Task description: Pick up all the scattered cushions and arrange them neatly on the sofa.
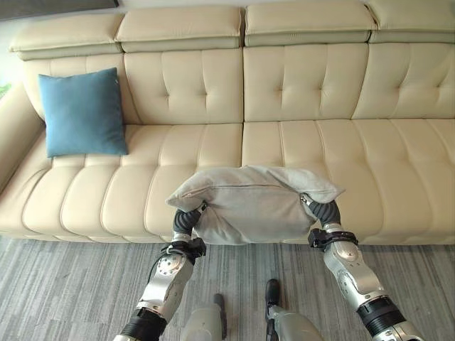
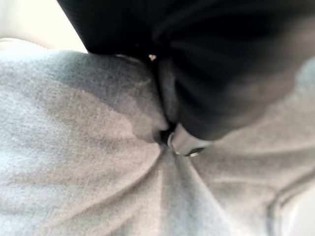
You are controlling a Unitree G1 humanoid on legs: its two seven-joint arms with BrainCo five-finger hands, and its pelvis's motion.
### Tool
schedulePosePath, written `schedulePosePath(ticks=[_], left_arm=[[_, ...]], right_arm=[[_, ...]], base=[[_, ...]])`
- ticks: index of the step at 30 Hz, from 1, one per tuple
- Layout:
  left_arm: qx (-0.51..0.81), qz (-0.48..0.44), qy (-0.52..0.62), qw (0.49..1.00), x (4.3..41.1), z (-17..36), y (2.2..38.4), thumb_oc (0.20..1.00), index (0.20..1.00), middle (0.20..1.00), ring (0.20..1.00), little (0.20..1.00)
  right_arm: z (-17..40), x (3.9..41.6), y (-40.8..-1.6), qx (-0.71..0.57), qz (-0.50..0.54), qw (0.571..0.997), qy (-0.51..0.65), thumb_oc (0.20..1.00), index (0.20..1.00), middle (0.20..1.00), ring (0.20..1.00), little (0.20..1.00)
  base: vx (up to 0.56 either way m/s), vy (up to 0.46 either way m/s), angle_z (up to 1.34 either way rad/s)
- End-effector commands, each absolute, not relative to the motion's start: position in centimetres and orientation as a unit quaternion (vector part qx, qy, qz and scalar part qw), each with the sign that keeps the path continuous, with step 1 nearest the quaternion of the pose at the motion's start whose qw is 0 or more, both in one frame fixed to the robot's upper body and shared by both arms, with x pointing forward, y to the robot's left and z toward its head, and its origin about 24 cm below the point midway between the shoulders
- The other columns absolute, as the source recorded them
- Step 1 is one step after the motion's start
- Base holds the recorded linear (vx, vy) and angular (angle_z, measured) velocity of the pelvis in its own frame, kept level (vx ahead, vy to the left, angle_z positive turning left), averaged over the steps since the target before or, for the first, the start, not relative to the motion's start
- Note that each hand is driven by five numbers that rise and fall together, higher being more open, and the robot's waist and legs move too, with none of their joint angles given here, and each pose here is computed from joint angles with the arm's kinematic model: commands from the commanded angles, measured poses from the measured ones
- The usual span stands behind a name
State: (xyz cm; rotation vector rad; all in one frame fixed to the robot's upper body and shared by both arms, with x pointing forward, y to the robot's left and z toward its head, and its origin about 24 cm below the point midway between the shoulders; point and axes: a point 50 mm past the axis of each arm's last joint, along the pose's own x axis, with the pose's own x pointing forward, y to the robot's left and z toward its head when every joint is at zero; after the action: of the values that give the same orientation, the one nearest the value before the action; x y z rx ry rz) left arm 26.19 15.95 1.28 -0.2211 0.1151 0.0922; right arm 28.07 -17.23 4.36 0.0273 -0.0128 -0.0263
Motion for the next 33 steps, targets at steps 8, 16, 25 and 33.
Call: schedulePosePath(ticks=[8,16,25,33], left_arm=[[-0.071,-0.004,-0.056,0.996,26.7,5.8,16.2,0.200,0.200,0.200,0.200,0.200],[-0.019,-0.004,-0.086,0.996,26.9,7.3,17.6,0.200,0.200,0.200,0.200,0.200],[-0.012,-0.015,-0.120,0.993,28.3,8.8,16.2,0.200,0.200,0.200,0.200,0.200],[-0.019,-0.022,-0.124,0.992,28.9,9.0,15.3,0.200,0.200,0.200,0.200,0.200]], right_arm=[[9.6,28.3,-16.0,0.016,0.017,0.990,-0.137,0.200,0.200,0.200,0.200,0.200],[10.0,28.4,-15.2,0.026,0.022,0.989,-0.147,0.200,0.200,0.200,0.200,0.200],[11.4,29.1,-15.0,0.020,0.020,0.984,-0.174,0.200,0.200,0.200,0.200,0.200],[11.0,29.5,-14.5,0.015,0.037,0.987,-0.157,0.200,0.200,0.200,0.200,0.200]], base=[[0.34,0.185,-0.30],[0.17,0.192,-0.07],[0.12,0.003,-0.06],[0.14,-0.067,0.11]])
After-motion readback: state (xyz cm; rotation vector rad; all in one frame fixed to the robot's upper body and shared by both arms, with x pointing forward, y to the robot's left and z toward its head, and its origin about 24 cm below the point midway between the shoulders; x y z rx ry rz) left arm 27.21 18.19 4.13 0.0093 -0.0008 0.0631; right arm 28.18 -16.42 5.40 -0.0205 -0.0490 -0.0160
